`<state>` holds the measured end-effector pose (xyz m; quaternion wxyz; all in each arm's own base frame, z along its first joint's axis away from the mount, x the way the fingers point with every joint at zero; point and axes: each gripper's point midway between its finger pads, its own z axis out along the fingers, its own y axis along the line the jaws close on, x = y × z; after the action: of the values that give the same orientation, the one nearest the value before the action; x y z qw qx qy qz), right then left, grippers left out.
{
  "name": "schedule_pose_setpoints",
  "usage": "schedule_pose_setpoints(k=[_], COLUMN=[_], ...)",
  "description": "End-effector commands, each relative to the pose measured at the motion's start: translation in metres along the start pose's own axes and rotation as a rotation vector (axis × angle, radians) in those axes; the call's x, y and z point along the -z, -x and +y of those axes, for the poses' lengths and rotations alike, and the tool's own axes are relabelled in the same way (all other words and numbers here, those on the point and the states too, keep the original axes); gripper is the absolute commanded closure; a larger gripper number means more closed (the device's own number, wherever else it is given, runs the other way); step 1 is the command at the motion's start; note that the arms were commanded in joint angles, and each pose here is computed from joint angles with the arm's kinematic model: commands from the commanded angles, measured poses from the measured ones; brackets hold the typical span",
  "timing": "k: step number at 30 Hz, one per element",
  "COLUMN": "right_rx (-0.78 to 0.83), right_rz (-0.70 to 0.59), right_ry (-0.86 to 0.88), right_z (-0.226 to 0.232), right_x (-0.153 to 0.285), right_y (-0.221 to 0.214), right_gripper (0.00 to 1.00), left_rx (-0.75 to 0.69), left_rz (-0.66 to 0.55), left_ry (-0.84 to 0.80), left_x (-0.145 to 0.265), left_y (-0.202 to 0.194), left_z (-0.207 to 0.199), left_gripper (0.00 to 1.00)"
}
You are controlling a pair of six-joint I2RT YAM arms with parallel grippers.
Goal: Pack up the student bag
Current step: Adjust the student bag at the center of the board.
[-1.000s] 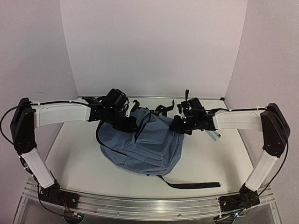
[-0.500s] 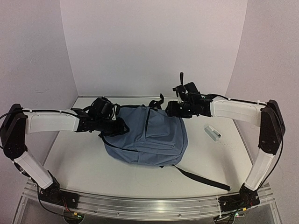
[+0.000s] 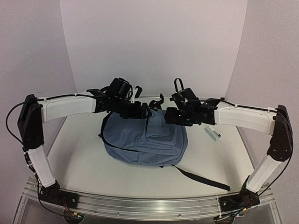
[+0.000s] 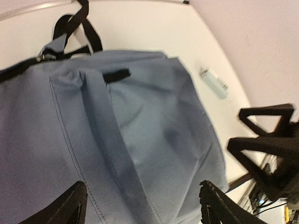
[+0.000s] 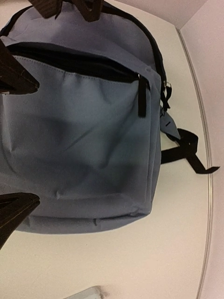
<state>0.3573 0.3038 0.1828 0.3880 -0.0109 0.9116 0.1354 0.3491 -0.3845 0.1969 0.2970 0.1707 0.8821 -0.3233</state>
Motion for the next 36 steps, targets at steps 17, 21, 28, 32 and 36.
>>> schedule_pose_setpoints(k=[17,21,28,32,36], right_rx=[0.022,0.057,0.148,0.186,0.199], right_rz=[-0.030,-0.017,0.035,0.061,0.078], right_ry=[0.034,0.034,0.002,-0.020,-0.012], right_z=[0.029,0.054,0.088,0.098,0.109], right_x=[0.039,0.030,0.010,0.006,0.002], right_y=[-0.010,-0.019,-0.048,-0.064,-0.076], right_gripper=[0.30,0.29,0.24,0.21,0.18], left_rx=[-0.010,0.022,0.150,0.199,0.219], left_rz=[0.064,0.024,-0.060,-0.086,-0.062], left_ry=[0.246,0.208,-0.033,-0.079,-0.083], left_x=[-0.004,0.006,0.027,0.031,0.023], left_y=[-0.028,-0.030,-0.030,-0.034,-0.045], left_z=[0.034,0.029,-0.007,-0.009,-0.005], left_gripper=[0.94,1.00,1.00,1.00,1.00])
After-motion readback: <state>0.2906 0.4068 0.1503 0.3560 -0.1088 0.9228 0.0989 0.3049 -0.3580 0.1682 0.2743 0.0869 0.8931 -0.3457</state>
